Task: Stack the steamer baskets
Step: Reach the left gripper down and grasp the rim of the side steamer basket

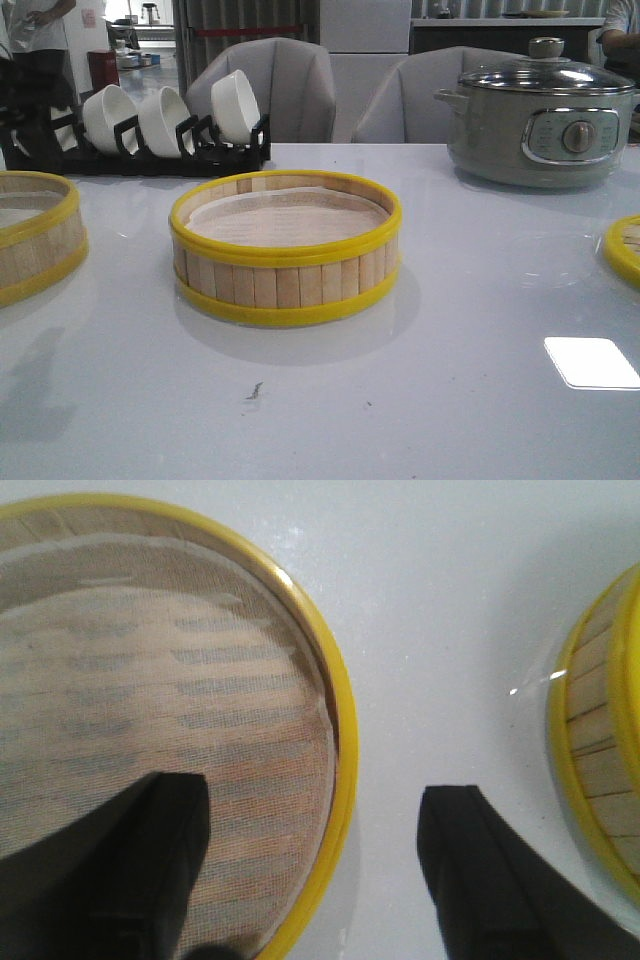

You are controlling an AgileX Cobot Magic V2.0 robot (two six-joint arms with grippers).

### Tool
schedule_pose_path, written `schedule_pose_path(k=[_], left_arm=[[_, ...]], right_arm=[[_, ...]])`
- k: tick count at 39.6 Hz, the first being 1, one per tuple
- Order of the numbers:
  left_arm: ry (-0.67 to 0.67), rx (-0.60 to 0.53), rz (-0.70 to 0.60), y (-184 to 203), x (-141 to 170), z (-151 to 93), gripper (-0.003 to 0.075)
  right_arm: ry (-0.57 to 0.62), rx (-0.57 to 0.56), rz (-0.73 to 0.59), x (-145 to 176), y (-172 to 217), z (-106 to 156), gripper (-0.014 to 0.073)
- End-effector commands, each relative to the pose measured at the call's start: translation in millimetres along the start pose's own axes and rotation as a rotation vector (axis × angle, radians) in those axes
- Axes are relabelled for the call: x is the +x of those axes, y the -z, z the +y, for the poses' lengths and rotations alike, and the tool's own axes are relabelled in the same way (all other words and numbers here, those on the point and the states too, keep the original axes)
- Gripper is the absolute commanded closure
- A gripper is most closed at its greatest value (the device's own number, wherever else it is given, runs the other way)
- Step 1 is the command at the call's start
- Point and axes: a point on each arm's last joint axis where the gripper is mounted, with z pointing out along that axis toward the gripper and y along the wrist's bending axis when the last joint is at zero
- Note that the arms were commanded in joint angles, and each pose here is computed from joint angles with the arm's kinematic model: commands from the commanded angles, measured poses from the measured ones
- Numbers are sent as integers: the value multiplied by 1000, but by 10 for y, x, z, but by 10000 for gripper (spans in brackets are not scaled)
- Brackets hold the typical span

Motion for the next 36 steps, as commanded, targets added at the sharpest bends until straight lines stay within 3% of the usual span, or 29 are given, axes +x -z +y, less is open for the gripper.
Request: schedule_pose_path(k=[1, 15, 20, 22, 26, 27, 29, 36], left_arm=[[15, 21, -108, 9, -163, -33, 212], [21, 21, -60, -332, -71, -38, 223], [30, 23, -53, -354, -60, -40, 314], [32, 24, -51, -362, -57, -41, 388], [34, 25, -50, -362, -57, -42, 628], [34, 25, -50, -362, -57, -42, 653], [30, 29, -55, -356, -69, -67, 613], [-1, 65, -134, -196, -270, -242, 634]], right_arm=[[3, -12, -107, -176, 75, 15, 192], [3, -12, -103, -173, 74, 14, 192], [3, -12, -103, -173, 74, 14, 192], [3, -12, -103, -173, 74, 14, 192], [3, -12, -103, -173, 72, 14, 192], [3, -11, -101, -172, 66, 14, 192], [3, -11, -99, -170, 59, 15, 192], [4, -10, -86, -163, 19, 16, 192]])
